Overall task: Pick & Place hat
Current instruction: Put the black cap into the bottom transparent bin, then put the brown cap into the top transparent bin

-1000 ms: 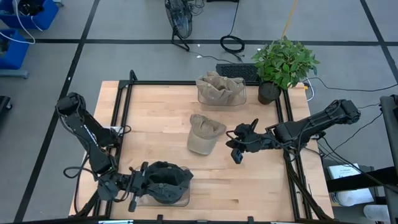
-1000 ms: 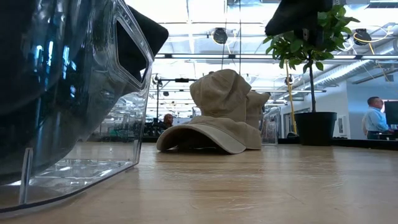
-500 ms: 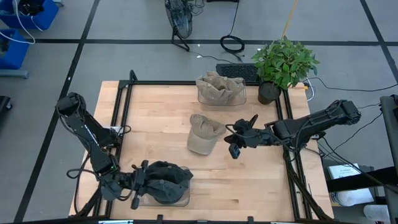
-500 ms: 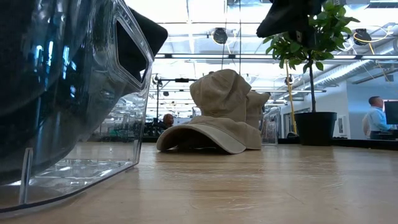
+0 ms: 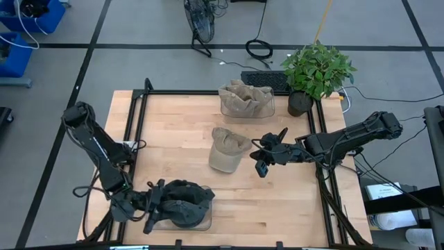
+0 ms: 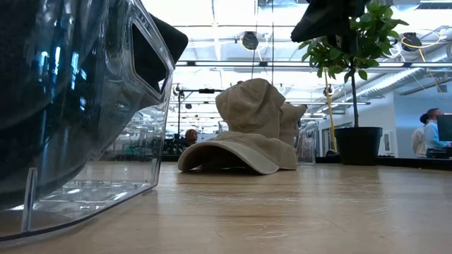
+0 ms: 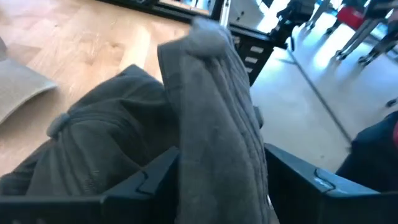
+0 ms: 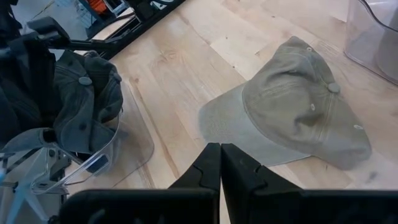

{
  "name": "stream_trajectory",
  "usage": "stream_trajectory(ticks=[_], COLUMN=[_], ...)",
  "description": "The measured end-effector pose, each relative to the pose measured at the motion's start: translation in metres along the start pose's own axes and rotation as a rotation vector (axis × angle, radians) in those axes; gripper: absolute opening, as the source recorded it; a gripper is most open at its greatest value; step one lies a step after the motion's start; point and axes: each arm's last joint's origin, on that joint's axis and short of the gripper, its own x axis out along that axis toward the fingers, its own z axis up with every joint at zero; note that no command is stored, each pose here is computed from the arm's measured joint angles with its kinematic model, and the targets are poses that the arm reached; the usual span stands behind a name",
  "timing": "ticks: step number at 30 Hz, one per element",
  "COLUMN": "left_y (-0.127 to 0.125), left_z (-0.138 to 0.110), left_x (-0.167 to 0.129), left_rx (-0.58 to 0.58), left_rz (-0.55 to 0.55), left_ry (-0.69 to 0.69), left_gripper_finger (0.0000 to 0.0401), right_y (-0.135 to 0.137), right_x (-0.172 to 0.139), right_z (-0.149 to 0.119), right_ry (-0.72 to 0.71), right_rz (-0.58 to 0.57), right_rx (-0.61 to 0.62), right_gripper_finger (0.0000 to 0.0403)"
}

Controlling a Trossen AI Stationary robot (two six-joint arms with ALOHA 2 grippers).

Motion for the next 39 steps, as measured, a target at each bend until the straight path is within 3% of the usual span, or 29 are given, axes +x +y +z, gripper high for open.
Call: stream_trajectory(ticks=[12,23,31,39], left_y=[0.013,0.036,0.054,0.075], left_z=[0.028,0.052,0.068,0.083], left_x=[-0.036,-0.077,-0.096,-0.094], left_rx=[0.009,0.159,0.264,0.247], left_rz=[-0.034,-0.054,0.023,0.158], left_ry=[-0.04,-0.096,-0.196,-0.252], left_gripper_finger=[0.0179,0.0142,0.0096,0.0008], right_y=[0.0,-0.001,-0.002,-0.002], right_x=[0.0,0.0,0.0,0.0], right_z=[0.0,0.001,0.002,0.002], right_ry=[0.0,-0.035,-0.053,-0.053], right_rz=[-0.001,-0.035,-0.054,-0.058], right_rx=[-0.016,-0.01,-0.053,-0.097], right_gripper_finger=[0.0,0.0,0.0,0.0])
